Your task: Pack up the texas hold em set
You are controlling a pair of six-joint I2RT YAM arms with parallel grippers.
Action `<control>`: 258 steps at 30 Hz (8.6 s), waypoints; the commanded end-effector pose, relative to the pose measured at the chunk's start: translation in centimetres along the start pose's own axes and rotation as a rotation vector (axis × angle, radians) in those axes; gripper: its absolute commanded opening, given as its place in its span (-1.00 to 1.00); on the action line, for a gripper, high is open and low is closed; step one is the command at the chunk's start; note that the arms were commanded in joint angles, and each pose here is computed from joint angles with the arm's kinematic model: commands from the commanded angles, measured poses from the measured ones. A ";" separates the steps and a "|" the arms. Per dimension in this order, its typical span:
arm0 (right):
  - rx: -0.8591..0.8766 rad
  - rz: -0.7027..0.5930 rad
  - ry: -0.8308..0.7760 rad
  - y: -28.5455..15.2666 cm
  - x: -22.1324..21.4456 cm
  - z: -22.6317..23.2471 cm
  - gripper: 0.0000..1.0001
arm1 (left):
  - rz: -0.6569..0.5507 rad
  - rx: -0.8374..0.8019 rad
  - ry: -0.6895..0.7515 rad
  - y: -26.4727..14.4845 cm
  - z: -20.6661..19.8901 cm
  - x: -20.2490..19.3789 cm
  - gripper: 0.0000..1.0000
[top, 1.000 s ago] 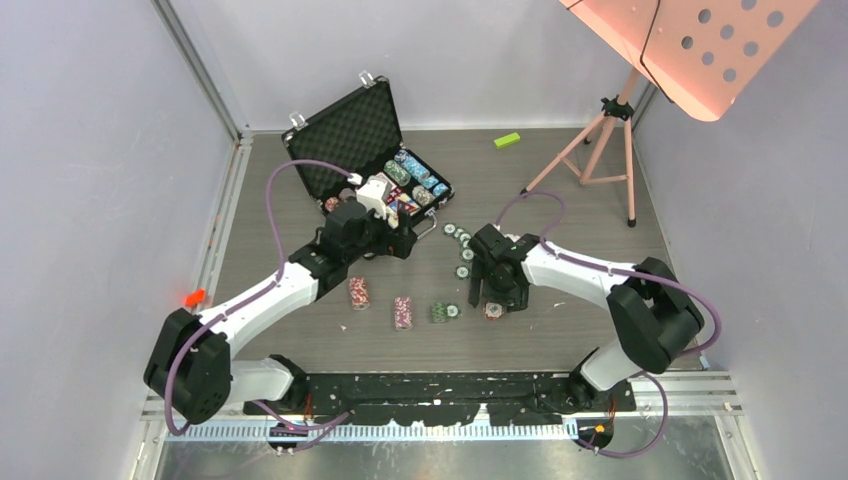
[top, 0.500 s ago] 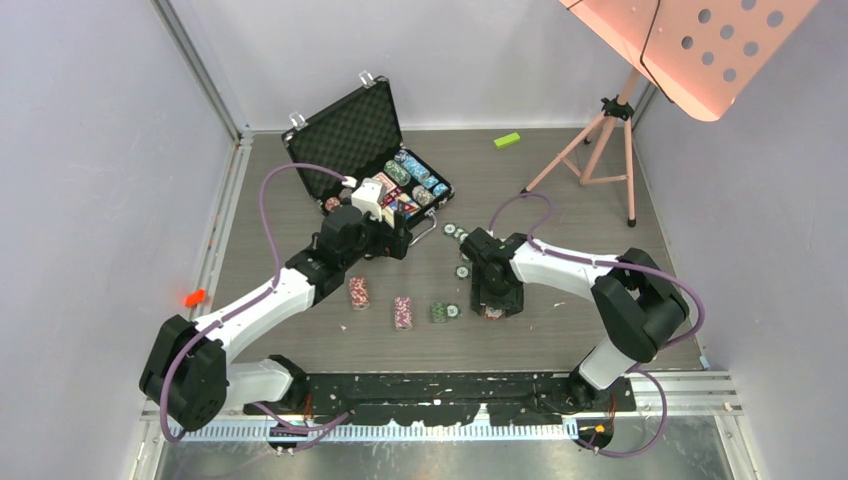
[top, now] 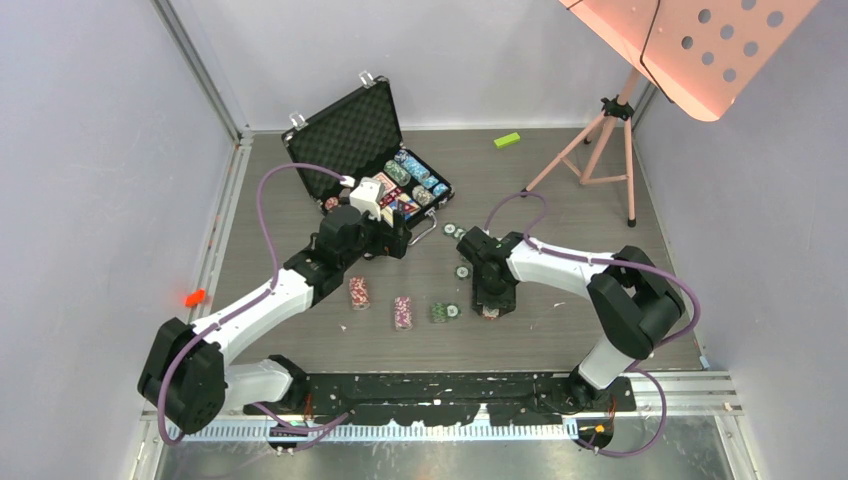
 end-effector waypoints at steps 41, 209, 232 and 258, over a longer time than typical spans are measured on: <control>0.048 -0.139 0.021 -3.4 1.8 -0.3 -0.99 | -0.045 0.009 -0.004 0.1 0.0 1.4 0.99; 0.358 -0.715 -0.050 -21.1 9.1 -1.3 0.99 | 0.274 0.628 0.035 5.8 13.2 2.0 -1.00; 0.380 -0.718 -0.041 -22.1 8.6 -1.8 0.99 | 0.531 -0.028 0.430 7.3 7.6 -5.6 -1.00; 0.388 -0.716 -0.022 -22.2 8.4 -1.9 0.99 | 0.657 0.023 0.427 6.3 8.8 -7.8 -0.30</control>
Point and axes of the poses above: each gripper's point midway between its finger pads, its own y axis out along the fingers, its own z axis along the line the jaws close on, x = y × z, the point moved 1 cm from there along -y, back along the fingers, and after that the axes turned 3 degrees about y, right-handed, at the moved point
